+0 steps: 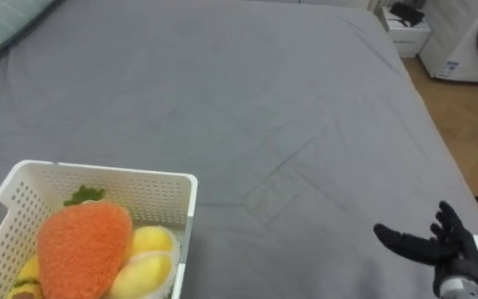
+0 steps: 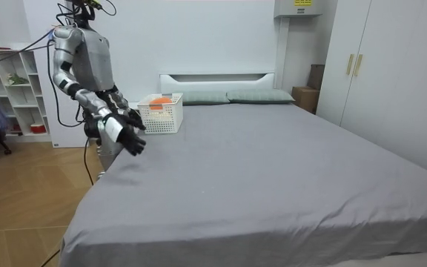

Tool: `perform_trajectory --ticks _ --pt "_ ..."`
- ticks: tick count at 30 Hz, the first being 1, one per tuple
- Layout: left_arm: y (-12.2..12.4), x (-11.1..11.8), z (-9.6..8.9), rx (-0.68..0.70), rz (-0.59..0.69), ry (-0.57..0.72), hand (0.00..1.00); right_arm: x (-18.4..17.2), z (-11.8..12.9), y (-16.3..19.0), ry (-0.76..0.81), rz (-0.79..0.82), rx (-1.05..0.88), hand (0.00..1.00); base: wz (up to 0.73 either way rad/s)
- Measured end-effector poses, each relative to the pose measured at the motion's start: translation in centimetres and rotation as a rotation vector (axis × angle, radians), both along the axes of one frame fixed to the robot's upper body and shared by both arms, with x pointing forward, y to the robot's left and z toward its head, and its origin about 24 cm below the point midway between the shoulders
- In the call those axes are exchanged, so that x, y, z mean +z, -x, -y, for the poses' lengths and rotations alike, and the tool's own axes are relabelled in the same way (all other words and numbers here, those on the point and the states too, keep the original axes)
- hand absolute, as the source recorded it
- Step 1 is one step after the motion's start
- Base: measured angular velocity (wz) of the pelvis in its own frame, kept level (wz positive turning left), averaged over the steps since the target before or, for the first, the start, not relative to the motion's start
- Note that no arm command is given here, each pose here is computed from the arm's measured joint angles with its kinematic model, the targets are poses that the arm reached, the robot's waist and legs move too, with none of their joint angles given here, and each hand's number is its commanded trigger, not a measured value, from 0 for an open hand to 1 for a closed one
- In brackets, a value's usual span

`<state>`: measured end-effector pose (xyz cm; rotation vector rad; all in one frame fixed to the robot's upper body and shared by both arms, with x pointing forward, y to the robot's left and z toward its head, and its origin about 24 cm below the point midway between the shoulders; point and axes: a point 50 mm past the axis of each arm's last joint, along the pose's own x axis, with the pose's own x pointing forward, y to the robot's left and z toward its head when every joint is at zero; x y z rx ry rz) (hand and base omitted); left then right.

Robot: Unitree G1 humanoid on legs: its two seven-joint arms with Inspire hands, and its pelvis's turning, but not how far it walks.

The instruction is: Collect toys from the bed

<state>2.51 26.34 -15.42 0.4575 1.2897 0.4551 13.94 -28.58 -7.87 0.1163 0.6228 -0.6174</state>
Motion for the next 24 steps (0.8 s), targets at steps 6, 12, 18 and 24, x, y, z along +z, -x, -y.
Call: perform_trajectory --ticks 6,12,18,24 --pt "0.6 -0.1 0.2 0.029 -0.009 0.007 0.00 -5.6 -0.5 7.0 -0.141 -0.316 -0.136 0.00 -0.03" --pt "1.2 -0.2 0.3 0.038 -0.029 0.015 0.00 -7.9 -1.7 12.5 -0.214 -0.540 -0.196 0.00 -0.01" --pt "1.6 -0.4 0.7 0.054 -0.047 0.020 0.00 -8.7 -3.2 16.3 -0.298 -0.715 -0.111 0.00 -0.03" --pt "1.8 -0.5 0.8 0.053 -0.101 0.030 0.00 -9.1 -4.3 17.0 -0.293 -0.963 0.238 0.00 0.01"
